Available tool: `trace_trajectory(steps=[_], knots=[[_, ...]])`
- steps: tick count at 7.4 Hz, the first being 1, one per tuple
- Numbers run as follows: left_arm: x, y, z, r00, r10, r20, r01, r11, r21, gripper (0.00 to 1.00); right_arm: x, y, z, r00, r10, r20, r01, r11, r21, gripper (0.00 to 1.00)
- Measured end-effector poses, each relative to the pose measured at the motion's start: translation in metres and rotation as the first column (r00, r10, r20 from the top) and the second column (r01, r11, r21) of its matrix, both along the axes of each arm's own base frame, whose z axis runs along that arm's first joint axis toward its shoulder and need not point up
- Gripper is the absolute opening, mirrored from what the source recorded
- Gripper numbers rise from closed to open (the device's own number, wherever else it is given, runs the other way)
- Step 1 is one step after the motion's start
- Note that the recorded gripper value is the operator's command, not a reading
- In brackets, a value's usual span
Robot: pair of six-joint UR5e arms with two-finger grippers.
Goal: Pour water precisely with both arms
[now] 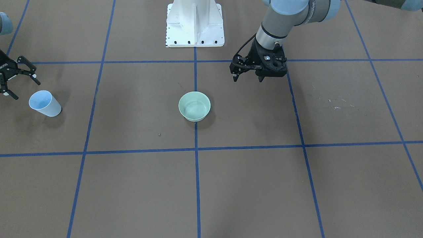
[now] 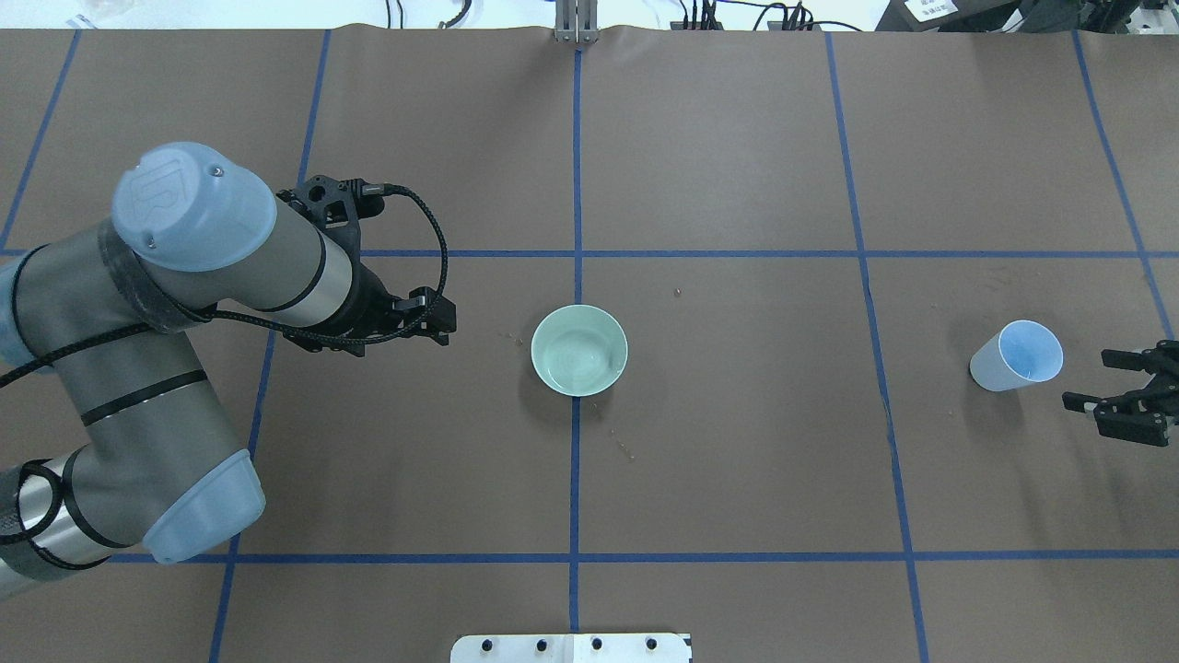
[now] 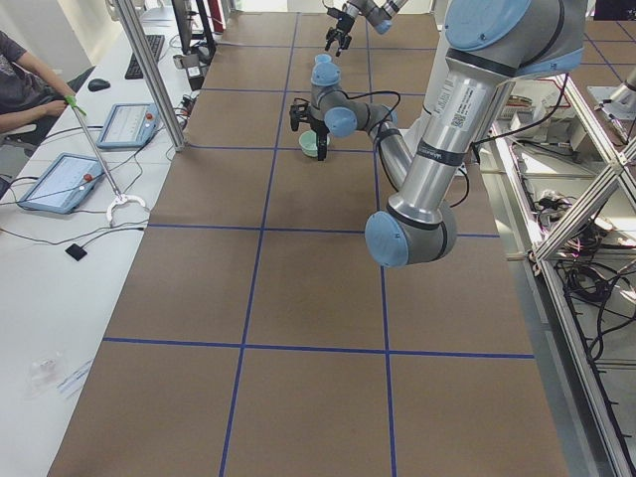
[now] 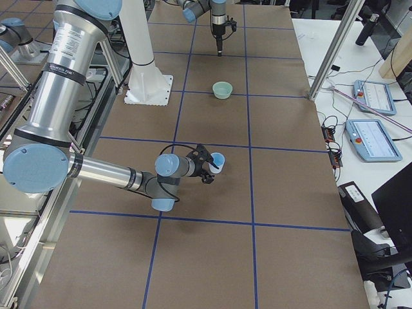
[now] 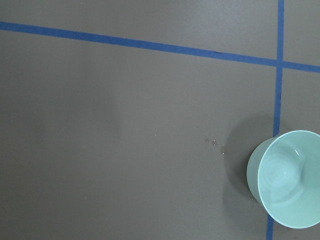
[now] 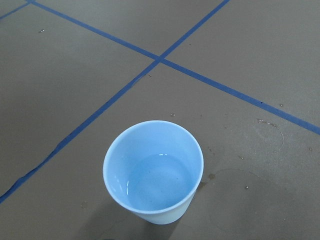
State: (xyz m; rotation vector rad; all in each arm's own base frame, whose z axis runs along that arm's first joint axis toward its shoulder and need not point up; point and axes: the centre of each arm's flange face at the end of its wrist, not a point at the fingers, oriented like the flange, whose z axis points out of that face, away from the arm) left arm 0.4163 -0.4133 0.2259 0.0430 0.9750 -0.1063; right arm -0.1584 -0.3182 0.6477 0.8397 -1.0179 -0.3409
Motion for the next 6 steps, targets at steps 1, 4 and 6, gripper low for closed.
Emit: trace_trajectory(steps=[1,4,6], knots=[[-0.001,0.0,-0.002,1.0,-0.001,-0.003,0.001,1.0,0.002,0.99,-0.004,-0.002,0.0,1.0,0.012,0.007,-0.012,1.0,0.003,0.91],[-0.006,0.003,-0.007,1.0,-0.002,-0.007,0.002,1.0,0.004,0.99,-0.022,0.005,0.004,0.998,0.064,0.029,-0.065,0.997,0.036,0.91],[-0.009,0.004,-0.011,1.0,-0.001,-0.009,0.001,1.0,0.003,0.99,-0.027,0.011,0.013,0.994,0.088,0.056,-0.091,0.994,0.053,0.91]])
